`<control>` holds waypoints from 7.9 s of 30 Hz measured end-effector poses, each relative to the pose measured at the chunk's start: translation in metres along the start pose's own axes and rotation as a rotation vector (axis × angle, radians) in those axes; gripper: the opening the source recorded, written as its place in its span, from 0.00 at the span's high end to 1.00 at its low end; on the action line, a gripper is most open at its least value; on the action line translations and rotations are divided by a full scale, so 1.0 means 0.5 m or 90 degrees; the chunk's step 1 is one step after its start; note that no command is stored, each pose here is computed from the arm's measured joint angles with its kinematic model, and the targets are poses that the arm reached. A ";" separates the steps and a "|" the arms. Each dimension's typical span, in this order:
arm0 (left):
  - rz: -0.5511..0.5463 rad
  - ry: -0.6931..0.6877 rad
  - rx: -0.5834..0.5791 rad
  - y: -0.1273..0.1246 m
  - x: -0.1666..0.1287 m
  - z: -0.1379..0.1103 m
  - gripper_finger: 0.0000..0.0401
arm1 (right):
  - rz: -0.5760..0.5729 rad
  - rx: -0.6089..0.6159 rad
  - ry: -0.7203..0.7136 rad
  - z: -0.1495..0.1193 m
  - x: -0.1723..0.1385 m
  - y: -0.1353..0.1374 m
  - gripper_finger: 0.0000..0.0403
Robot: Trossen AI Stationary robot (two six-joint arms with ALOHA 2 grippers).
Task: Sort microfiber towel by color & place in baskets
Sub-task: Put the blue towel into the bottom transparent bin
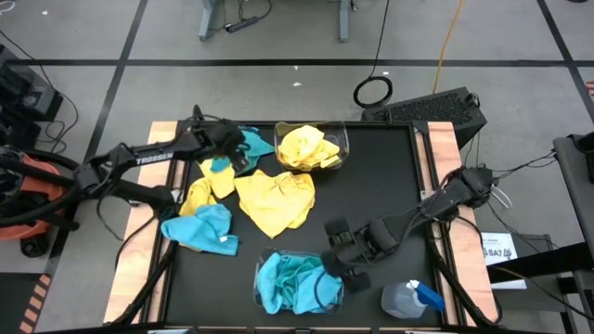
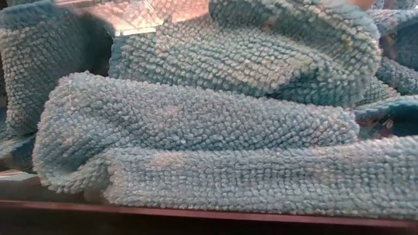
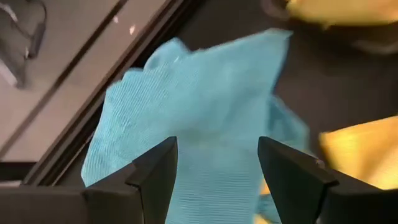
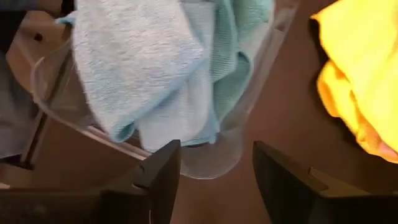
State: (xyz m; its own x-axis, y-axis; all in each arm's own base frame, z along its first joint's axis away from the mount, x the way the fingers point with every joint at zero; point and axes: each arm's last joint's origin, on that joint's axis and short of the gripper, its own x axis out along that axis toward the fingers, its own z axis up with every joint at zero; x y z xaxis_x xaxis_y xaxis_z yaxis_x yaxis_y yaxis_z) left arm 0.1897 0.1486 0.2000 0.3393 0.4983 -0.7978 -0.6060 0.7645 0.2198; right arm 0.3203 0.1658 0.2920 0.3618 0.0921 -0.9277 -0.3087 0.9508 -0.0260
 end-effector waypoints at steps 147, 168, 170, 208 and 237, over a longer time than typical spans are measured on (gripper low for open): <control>-0.617 -0.567 0.171 -0.288 -0.310 0.077 0.74 | -0.501 -0.233 -0.371 0.097 -0.059 -0.170 0.89; -0.536 -0.462 0.221 -0.278 -0.307 0.036 0.37 | -0.392 -0.280 -0.355 0.063 -0.069 -0.024 0.99; -0.530 -0.446 0.226 -0.280 -0.304 0.031 0.37 | -0.344 -0.282 -0.364 0.058 -0.071 -0.013 0.99; -0.462 -0.322 0.250 -0.349 -0.300 -0.034 0.37 | 0.042 -0.245 -0.280 0.078 0.150 -0.013 0.99; -0.406 -0.272 0.277 -0.389 -0.252 -0.043 0.37 | 0.158 -0.165 -0.206 0.069 0.270 -0.058 0.83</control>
State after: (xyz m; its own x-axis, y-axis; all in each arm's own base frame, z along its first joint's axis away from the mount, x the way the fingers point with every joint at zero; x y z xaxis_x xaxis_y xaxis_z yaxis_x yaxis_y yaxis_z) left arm 0.2496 -0.0715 0.2457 0.8120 -0.0326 -0.5827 0.0883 0.9938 0.0675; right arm 0.4084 0.1609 0.1803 0.4921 0.4334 -0.7550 -0.6141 0.7875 0.0519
